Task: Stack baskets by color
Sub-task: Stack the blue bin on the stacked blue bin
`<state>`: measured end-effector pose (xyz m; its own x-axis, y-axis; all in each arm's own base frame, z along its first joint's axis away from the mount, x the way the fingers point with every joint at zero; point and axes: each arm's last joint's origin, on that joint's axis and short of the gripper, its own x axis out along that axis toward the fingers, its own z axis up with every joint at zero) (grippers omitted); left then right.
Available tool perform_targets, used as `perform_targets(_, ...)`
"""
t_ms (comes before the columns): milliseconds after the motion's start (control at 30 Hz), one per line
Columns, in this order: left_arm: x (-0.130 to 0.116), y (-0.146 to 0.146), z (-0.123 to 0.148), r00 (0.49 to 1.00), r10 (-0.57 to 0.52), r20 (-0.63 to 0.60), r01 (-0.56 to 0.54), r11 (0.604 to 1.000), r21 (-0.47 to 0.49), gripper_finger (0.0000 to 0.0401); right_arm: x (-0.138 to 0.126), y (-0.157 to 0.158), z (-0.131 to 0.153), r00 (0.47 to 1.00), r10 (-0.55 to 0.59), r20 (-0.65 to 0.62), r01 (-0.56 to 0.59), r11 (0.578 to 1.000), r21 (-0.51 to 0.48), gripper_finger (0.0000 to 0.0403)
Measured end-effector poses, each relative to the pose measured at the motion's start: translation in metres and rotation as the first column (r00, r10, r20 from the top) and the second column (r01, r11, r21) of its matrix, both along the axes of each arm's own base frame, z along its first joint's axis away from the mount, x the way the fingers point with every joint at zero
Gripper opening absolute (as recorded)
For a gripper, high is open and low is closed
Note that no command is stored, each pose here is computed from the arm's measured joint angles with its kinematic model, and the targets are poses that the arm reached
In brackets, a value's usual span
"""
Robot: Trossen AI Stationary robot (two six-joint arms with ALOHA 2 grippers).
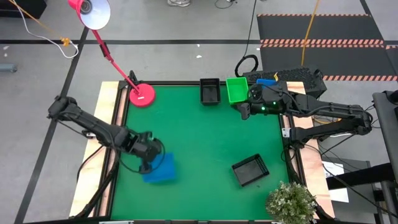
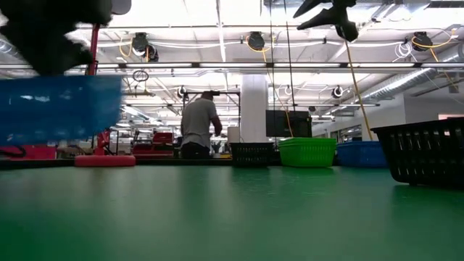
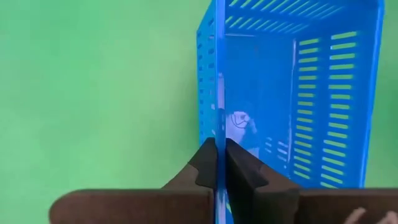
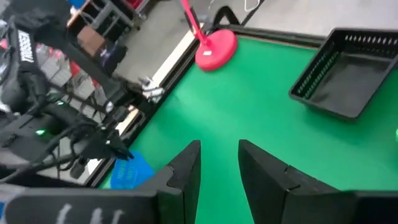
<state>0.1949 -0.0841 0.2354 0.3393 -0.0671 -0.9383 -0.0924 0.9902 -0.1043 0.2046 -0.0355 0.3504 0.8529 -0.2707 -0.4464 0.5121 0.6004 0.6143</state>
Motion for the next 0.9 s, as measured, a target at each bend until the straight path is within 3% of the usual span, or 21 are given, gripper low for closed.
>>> perform_targets(167,0.02,0.027,0.045,0.977,0.131,0.169,-0.153,0.981,0.122,0.0008,0.0,-0.002,0.001,0.999,-0.05,0.007,0.05,0.998,-0.026,0.0102)
perform_targets(367,0.039,0.071,0.106,0.878,0.226,0.422,-0.347,0.907,0.238,0.001,0.004,-0.004,0.012,0.996,-0.022,0.082,0.035,0.985,-0.171,0.0102)
perform_targets(500,0.049,0.102,0.14,0.777,0.211,0.594,-0.439,0.857,0.269,0.0008,0.007,-0.006,0.021,0.992,-0.027,0.126,0.067,0.943,-0.327,0.0102)
perform_targets(633,0.054,0.128,0.169,0.643,0.158,0.749,-0.527,0.801,0.284,0.0012,0.01,-0.007,0.03,0.988,0.021,0.156,0.056,0.88,-0.471,0.0102)
perform_targets(833,0.059,0.164,0.187,0.449,0.17,0.877,-0.684,0.697,0.215,0.0008,0.016,-0.009,0.04,0.979,0.012,0.205,0.116,0.792,-0.599,0.0103)
perform_targets(900,0.062,0.175,0.186,0.422,0.178,0.889,-0.713,0.671,0.204,0.0012,0.02,-0.01,0.043,0.976,0.028,0.216,0.124,0.745,-0.656,0.0105)
